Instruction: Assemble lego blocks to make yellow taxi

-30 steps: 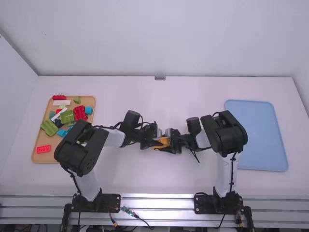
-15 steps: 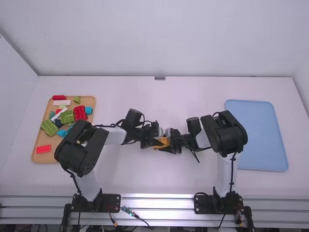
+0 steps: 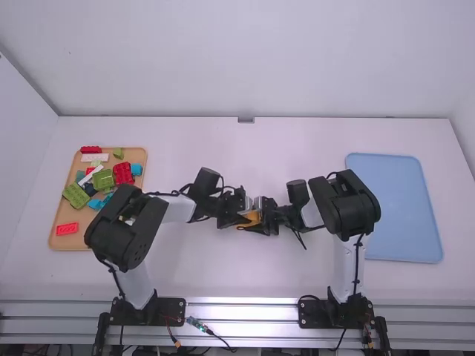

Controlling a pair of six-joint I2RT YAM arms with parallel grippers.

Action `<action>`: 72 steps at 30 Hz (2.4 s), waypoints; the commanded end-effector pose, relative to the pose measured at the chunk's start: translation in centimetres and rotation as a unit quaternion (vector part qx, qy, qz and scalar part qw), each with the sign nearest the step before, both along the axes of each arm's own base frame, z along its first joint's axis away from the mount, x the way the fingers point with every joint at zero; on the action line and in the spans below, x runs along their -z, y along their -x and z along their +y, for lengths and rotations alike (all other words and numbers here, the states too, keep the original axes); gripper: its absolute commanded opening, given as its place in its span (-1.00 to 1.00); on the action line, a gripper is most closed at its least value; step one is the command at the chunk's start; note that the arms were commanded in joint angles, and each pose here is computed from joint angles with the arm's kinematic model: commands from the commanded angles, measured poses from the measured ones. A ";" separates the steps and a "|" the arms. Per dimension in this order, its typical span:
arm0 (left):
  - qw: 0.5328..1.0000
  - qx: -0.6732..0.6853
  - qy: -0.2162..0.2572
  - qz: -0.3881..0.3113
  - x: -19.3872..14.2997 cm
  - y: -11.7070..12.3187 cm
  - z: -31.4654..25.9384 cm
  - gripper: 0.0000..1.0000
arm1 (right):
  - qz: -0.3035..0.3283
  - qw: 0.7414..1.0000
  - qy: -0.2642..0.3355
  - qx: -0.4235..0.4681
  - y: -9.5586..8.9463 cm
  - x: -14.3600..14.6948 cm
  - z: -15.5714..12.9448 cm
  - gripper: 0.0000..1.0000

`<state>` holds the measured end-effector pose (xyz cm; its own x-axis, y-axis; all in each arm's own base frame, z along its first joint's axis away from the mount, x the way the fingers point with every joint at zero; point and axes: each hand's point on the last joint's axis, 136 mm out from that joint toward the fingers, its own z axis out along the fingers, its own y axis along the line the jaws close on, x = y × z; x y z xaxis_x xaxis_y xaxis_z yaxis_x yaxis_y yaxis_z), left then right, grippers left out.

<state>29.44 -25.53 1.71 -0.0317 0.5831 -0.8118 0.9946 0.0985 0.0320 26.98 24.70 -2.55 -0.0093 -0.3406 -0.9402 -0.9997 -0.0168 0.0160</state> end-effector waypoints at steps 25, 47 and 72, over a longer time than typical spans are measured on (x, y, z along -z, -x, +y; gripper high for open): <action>0.997 -0.029 0.061 -0.022 -5.7 -1.2 4.0 0.98 | 0.021 1.000 0.010 0.002 0.4 0.8 0.1 0.06; 0.972 -0.116 0.198 -0.051 -7.3 0.1 13.9 0.98 | 0.055 0.974 0.108 0.192 -5.7 -2.0 -5.4 -0.19; 0.959 -0.192 0.194 -0.072 -9.2 -3.7 13.0 0.98 | 0.127 0.669 0.156 0.716 -6.8 -6.5 -38.0 -0.23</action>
